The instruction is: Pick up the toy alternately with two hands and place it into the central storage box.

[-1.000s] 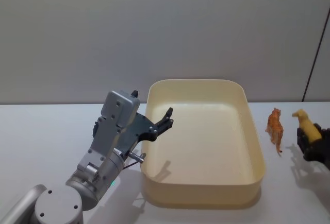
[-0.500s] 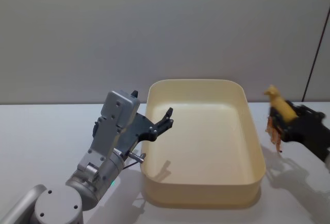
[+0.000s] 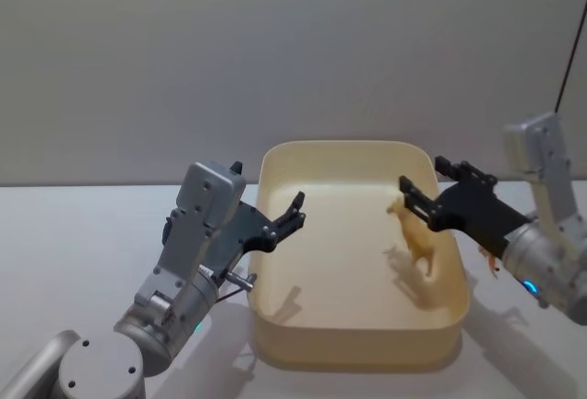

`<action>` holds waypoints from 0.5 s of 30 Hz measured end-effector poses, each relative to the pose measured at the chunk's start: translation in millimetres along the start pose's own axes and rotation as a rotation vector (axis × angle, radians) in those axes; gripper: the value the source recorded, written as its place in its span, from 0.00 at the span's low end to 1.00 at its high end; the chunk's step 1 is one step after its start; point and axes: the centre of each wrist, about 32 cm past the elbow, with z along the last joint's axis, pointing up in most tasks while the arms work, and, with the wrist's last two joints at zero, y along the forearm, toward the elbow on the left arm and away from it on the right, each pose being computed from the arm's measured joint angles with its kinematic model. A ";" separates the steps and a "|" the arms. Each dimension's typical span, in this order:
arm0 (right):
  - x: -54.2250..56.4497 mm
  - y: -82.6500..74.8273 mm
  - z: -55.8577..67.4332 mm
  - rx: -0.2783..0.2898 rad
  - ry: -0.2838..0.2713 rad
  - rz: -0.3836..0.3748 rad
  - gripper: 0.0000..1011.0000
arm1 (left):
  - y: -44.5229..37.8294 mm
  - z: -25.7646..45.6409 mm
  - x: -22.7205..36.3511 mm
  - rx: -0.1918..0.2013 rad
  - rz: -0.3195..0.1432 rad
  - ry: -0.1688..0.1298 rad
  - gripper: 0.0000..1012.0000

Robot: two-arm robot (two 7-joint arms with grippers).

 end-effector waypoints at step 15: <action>9.6 -5.2 1.5 0.010 -0.001 -0.039 0.99 | 0.0 0.0 0.0 0.000 0.000 0.000 0.99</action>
